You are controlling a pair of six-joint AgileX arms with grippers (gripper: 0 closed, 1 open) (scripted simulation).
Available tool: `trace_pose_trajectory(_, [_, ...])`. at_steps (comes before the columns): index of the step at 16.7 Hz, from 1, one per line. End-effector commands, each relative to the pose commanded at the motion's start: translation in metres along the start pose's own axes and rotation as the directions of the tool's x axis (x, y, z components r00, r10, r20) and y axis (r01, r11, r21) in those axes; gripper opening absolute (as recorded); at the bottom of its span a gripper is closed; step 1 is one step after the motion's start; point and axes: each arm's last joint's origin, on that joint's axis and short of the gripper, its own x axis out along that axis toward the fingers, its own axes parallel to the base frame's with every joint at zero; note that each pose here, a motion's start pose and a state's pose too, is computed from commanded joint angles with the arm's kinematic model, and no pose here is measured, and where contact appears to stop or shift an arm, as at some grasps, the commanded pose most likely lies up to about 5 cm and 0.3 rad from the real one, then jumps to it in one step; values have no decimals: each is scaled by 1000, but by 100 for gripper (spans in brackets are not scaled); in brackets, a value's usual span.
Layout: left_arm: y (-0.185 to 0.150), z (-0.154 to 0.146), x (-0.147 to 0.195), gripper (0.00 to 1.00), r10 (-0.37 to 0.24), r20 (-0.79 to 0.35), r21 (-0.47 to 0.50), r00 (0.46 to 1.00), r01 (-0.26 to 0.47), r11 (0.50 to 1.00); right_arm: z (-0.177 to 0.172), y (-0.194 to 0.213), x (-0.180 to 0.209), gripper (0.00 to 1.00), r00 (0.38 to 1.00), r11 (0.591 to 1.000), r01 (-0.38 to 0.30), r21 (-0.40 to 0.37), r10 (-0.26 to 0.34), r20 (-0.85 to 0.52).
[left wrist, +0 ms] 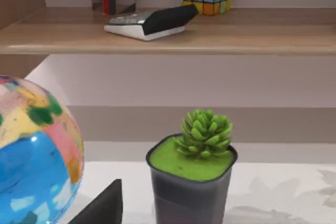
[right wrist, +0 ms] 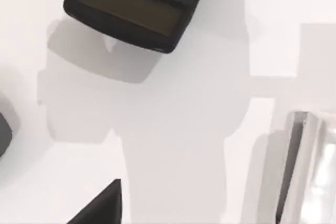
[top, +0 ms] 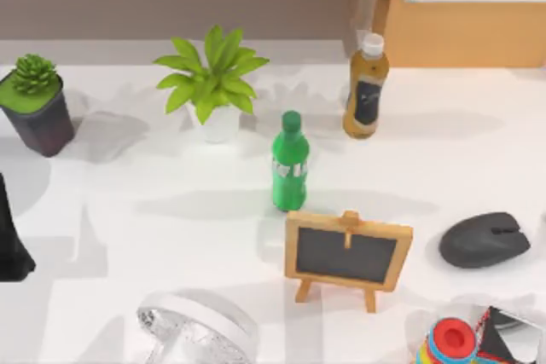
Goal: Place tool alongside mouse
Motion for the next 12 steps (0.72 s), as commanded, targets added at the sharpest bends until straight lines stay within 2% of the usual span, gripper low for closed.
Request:
trace_pose_trajectory(3, [0,0,0,100,0,0,0,1000,0,1000,19,-6,18,100,969,995,68,70,-50,-240])
trace_pose_trajectory(6, [0,0,0,100,0,0,0,1000,0,1000,31,-11,34,100,917,987,121,109,-69,-394])
trace_pose_trajectory(8, [0,0,0,100,0,0,0,1000,0,1000,35,-14,39,100,895,983,139,121,-72,-441])
trace_pose_trajectory(12, [0,0,0,100,0,0,0,1000,0,1000,35,-14,40,100,891,982,142,123,-73,-448])
